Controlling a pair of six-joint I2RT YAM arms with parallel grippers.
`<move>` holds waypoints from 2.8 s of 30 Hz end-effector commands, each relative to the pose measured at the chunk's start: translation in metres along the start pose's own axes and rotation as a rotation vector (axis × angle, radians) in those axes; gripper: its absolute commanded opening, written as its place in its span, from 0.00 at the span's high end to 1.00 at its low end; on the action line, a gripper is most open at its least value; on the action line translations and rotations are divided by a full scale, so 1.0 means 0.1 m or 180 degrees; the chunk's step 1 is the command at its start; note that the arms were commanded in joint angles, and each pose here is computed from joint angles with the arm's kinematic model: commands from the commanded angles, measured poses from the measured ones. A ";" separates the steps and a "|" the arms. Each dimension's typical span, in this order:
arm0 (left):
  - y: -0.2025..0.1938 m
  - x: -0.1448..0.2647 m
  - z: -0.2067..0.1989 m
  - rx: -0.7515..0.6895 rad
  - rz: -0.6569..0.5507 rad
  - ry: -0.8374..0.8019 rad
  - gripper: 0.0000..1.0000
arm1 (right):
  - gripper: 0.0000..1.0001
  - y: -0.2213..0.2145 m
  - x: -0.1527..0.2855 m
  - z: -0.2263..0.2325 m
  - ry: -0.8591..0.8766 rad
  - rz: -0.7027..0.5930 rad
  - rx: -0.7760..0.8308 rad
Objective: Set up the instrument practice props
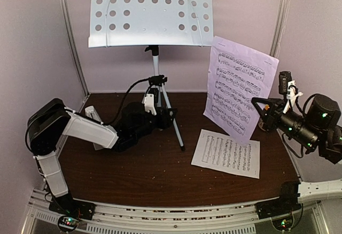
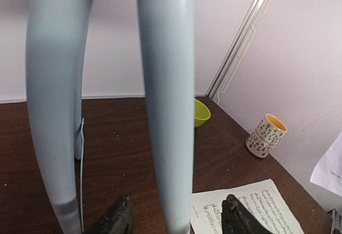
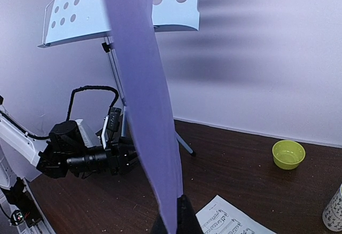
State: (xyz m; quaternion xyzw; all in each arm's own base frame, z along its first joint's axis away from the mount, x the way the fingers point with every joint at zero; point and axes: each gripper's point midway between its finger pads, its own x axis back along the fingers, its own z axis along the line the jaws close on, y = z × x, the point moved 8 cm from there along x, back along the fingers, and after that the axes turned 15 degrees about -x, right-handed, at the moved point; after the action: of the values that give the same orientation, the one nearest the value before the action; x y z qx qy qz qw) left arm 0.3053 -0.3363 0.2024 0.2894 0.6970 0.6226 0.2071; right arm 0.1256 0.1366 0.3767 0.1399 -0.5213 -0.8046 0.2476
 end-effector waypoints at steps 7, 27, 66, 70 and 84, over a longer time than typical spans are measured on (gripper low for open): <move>0.23 -0.04 -0.04 0.0455 -0.0338 -0.0194 0.74 | 1.00 0.05 0.07 -0.05 -0.0026 -0.0122 -0.0051; 0.45 0.23 -0.32 0.0850 -0.0375 -0.0658 1.00 | 1.00 0.20 0.11 0.03 0.0106 -0.0224 -0.0074; -0.04 1.19 -0.13 0.0673 -0.0021 0.0376 0.19 | 1.00 0.69 0.91 -0.68 -0.1791 -0.0553 0.0183; -0.06 1.60 0.15 0.0688 0.0028 0.0989 0.19 | 1.00 0.99 1.04 -0.61 -0.1764 -0.0716 0.0243; 1.00 2.82 0.93 -0.0002 0.0228 0.2054 0.15 | 1.00 1.89 0.82 0.39 -0.0011 -0.0404 0.1011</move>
State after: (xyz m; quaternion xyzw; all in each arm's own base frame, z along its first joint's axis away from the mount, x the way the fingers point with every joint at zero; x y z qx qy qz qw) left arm 0.1677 -0.0877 0.2971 0.0615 0.7861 0.6150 -0.0107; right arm 0.0912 0.0274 0.5481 0.1074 -0.6089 -0.7822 0.0771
